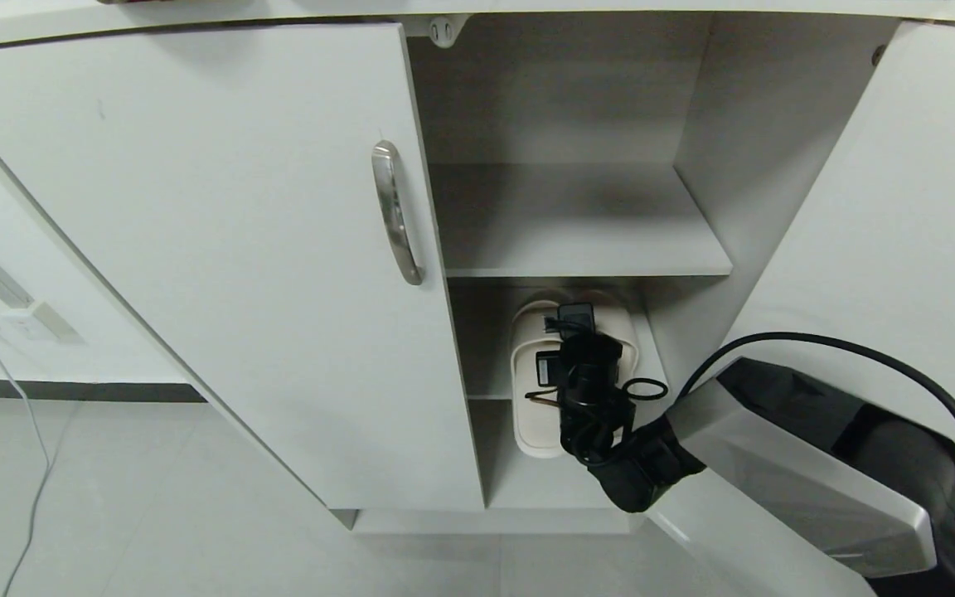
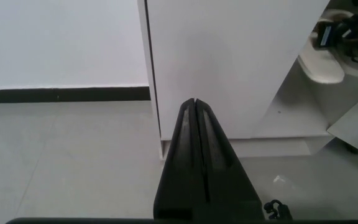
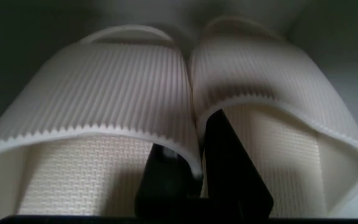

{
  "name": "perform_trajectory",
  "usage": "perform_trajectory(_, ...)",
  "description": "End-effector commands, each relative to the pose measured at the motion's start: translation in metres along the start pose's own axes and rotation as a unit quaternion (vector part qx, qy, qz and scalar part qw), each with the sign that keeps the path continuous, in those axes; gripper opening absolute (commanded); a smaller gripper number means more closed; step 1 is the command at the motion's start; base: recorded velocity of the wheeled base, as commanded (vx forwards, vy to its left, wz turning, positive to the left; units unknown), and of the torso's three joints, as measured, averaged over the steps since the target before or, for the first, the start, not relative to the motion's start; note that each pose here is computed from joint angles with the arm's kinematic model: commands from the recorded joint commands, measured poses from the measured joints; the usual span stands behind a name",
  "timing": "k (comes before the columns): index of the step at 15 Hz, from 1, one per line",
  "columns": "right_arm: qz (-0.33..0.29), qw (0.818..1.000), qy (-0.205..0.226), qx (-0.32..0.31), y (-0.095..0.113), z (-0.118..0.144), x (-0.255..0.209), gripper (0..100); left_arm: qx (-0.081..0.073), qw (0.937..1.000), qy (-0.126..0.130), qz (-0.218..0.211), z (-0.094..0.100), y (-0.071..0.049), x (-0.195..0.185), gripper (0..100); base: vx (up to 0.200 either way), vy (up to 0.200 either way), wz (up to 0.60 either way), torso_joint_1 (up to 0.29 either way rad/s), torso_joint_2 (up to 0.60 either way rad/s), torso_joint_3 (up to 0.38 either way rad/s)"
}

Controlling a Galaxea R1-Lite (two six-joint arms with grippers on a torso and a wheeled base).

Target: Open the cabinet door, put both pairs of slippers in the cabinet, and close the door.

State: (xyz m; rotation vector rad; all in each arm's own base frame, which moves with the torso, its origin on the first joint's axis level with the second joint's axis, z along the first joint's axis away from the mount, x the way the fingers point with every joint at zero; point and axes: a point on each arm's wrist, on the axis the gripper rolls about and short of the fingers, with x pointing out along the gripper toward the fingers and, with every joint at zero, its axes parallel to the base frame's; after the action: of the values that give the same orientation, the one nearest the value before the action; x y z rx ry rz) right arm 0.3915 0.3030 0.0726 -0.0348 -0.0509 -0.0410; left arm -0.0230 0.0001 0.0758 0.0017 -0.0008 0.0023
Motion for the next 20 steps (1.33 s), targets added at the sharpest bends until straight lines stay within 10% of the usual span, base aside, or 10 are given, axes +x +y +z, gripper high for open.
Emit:
perform_trajectory(1, -0.013, 1.0, -0.011, 0.009, 0.002, 0.003, 0.023, 0, 0.0, 1.0, 0.0, 0.0, 0.0, 0.0, 0.0, 0, 0.0, 0.0, 0.0, 0.0, 0.0, 0.0)
perform_trajectory(14, -0.018, 1.0, -0.001, 0.002, -0.004, 0.01, 0.05, 0, -0.001, 1.0, 0.0, 0.001, 0.0, 0.0, 0.0, 0, 0.0, 0.0, 0.0, 0.0, 0.0, 0.0)
perform_trajectory(15, -0.019, 1.0, 0.0, 0.001, -0.004, 0.01, 0.051, 100, 0.0, 1.0, 0.0, 0.001, 0.0, 0.0, 0.0, 0, 0.0, 0.0, 0.0, 0.0, 0.0, 0.0)
perform_trajectory(20, -0.015, 1.0, 0.014, -0.01, -0.006, 0.007, 0.041, 100, 0.0, 1.0, 0.0, 0.001, 0.0, 0.0, 0.0, 0, 0.0, 0.0, 0.0, 0.0, 0.0, 0.0)
